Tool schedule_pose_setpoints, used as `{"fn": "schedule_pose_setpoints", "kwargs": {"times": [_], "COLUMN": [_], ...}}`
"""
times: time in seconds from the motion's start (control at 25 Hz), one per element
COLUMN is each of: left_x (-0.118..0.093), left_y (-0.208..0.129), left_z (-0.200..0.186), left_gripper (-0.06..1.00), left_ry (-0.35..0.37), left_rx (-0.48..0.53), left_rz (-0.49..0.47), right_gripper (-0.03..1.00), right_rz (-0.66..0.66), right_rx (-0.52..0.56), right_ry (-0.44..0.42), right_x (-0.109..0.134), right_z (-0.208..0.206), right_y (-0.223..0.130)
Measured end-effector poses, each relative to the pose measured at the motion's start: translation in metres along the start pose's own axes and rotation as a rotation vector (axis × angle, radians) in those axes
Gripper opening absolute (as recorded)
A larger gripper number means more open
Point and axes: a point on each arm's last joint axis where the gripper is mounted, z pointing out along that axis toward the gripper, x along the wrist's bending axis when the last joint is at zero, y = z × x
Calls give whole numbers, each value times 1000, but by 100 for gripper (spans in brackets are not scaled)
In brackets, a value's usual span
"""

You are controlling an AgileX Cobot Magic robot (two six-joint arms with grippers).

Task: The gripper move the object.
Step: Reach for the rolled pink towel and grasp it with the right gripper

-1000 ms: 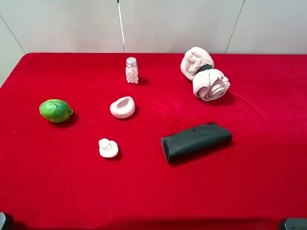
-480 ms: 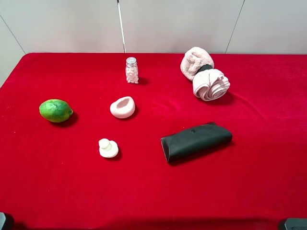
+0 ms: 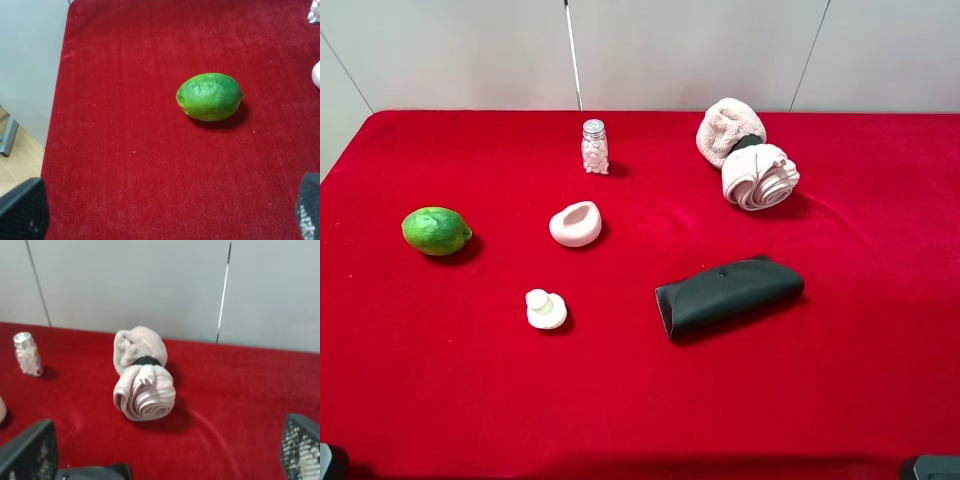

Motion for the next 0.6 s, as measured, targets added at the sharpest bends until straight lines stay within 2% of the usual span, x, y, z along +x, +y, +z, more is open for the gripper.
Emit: {"fn": "schedule_pose_setpoints", "kwargs": {"times": [0.2, 0.48, 0.6], "left_x": [0, 0, 0], "left_y": [0, 0, 0], "left_z": [0, 0, 0], "left_gripper": [97, 97, 97], "left_ry": [0, 0, 0], "left_rx": [0, 0, 0], "left_rz": [0, 0, 0], "right_gripper": [69, 69, 69], "right_rz": [7, -72, -92], "right_rx": [95, 251, 287], "right_ry": [38, 128, 162], "right_x": [-3, -4, -4], "right_z": [25, 56, 68], "right_y": [12, 35, 45]}}
